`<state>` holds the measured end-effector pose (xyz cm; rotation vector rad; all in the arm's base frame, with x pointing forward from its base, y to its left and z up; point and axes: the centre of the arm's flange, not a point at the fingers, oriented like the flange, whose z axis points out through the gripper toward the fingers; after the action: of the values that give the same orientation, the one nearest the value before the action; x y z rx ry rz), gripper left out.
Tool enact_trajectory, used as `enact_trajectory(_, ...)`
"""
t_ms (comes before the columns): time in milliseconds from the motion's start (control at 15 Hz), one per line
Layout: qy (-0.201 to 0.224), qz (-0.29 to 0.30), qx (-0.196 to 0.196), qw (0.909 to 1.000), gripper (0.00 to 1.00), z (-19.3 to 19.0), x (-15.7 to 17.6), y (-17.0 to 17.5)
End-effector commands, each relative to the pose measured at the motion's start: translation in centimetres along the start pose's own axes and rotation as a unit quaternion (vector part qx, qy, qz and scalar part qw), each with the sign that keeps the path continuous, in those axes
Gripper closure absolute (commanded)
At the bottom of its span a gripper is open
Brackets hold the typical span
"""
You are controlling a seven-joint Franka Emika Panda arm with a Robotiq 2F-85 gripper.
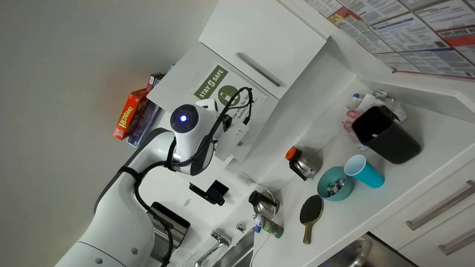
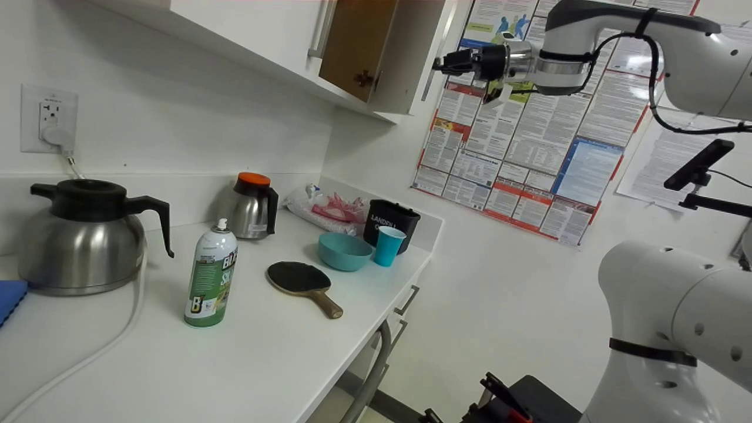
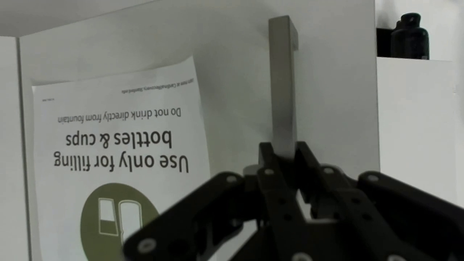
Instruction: Open the second upper cabinet door
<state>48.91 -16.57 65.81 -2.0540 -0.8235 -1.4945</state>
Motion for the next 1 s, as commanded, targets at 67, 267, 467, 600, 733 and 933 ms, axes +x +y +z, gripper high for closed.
enact_trajectory(67, 0.013, 0.114, 0.005, 0.9934, 0.46, -3.4, 1.7, -2.2)
enact_trajectory(267, 0.032, 0.163, -0.005, 0.986, 0.23, -5.4, 2.8, -2.8)
enact_trajectory(467, 0.009, 0.21, -0.082, 0.9743, 0.02, -6.8, 4.3, -4.7)
enact_trajectory(600, -0.004, 0.203, -0.124, 0.9713, 0.0, -7.1, 5.5, -6.5)
enact_trajectory(733, -0.029, 0.195, -0.159, 0.9675, 0.0, -7.2, 6.4, -8.4)
enact_trajectory(933, -0.078, 0.183, -0.213, 0.9566, 0.0, -7.2, 7.1, -11.0)
